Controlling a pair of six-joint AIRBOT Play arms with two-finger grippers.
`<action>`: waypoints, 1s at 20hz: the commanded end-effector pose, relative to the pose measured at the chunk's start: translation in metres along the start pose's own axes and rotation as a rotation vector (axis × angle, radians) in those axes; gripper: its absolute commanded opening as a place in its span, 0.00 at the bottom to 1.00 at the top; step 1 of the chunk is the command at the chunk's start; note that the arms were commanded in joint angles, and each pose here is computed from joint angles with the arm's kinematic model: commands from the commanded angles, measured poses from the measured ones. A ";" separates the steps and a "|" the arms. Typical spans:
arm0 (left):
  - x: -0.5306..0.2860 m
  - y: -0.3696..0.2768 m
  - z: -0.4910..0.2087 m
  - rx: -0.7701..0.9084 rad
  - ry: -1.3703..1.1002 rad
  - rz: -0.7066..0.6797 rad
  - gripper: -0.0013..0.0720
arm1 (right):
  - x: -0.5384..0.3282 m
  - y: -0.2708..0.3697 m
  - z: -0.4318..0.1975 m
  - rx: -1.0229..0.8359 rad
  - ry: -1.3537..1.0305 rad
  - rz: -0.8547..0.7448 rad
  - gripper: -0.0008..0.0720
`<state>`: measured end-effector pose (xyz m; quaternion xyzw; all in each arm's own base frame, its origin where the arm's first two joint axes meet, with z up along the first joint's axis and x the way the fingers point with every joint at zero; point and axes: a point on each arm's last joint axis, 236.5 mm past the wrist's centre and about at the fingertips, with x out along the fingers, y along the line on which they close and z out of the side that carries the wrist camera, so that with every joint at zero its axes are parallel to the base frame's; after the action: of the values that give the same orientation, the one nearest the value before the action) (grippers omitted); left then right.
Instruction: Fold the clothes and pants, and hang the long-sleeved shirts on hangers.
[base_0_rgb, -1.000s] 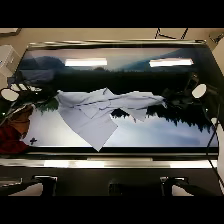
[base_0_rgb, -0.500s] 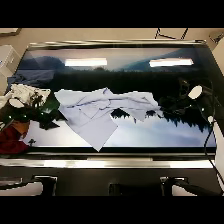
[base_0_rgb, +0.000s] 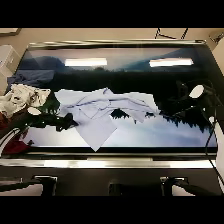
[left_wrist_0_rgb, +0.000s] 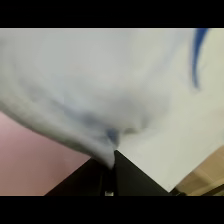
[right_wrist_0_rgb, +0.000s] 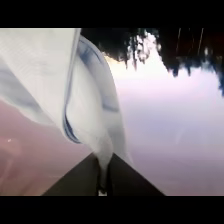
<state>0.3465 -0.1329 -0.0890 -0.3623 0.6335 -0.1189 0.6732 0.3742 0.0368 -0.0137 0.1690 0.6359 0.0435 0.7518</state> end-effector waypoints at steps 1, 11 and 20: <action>-0.059 -0.078 0.044 0.286 -0.211 -0.100 0.05 | -0.056 0.012 0.033 -0.125 -0.167 -0.025 0.08; -0.599 -0.376 -0.122 1.043 -1.616 -0.359 0.05 | -0.560 0.128 -0.014 -0.440 -1.556 -0.076 0.08; -0.612 -0.363 -0.140 0.991 -1.669 -0.293 0.05 | -0.543 0.104 -0.047 -0.372 -1.444 -0.131 0.08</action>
<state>0.2121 -0.0720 0.6305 -0.0856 -0.2407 -0.1947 0.9470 0.2404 0.0004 0.5425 -0.0178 -0.0665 0.0007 0.9976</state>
